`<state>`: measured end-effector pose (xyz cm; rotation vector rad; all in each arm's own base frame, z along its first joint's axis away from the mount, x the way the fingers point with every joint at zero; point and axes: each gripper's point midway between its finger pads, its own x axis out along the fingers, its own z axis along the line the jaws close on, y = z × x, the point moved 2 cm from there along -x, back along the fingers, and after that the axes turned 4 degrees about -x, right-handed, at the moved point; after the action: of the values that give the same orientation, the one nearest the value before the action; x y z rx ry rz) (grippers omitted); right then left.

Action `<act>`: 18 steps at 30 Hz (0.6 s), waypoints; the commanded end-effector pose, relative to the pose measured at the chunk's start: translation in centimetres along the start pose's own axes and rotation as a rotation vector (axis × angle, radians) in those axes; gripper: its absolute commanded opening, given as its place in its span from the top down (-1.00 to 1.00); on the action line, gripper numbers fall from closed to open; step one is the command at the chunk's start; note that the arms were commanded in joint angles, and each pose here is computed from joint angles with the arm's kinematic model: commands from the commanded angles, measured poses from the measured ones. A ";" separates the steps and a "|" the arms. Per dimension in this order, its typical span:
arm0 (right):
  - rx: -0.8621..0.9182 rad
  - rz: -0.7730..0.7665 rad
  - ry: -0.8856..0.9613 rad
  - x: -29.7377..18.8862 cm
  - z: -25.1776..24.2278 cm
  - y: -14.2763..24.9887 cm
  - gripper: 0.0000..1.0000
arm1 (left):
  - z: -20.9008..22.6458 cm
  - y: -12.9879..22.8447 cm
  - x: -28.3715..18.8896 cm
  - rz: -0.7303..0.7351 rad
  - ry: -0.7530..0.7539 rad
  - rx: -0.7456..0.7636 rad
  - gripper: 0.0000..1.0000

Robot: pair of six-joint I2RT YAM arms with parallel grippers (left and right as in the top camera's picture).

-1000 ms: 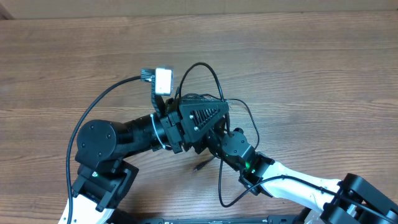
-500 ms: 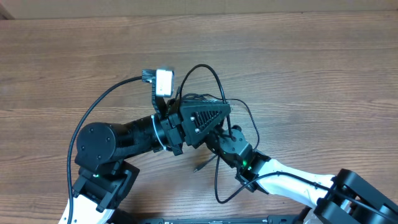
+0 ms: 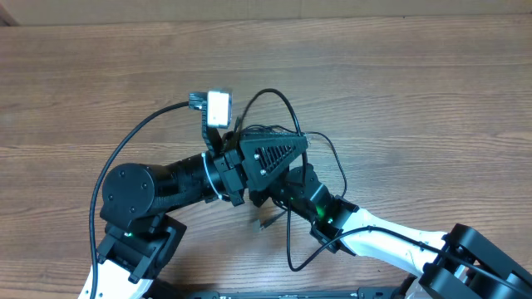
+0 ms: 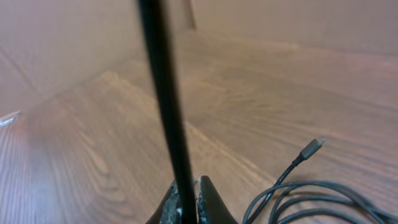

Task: Untangle cables

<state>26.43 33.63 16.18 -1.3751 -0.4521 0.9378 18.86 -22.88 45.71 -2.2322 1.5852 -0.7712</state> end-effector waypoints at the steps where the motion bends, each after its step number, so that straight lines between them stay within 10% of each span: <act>1: 0.055 0.001 -0.076 0.2 1.3 -0.5 0.92 | -0.8 -1.1 -0.2 -0.051 0.003 0.044 0.92; 18: 0.229 0.357 -0.335 -7.2 6.2 1.9 0.92 | 9.2 -6.6 -7.6 -0.296 -0.429 -0.163 0.92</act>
<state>18.97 31.35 15.84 -1.1932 -0.2845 1.3746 26.92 -15.37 39.80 -2.5512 1.2281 -0.2323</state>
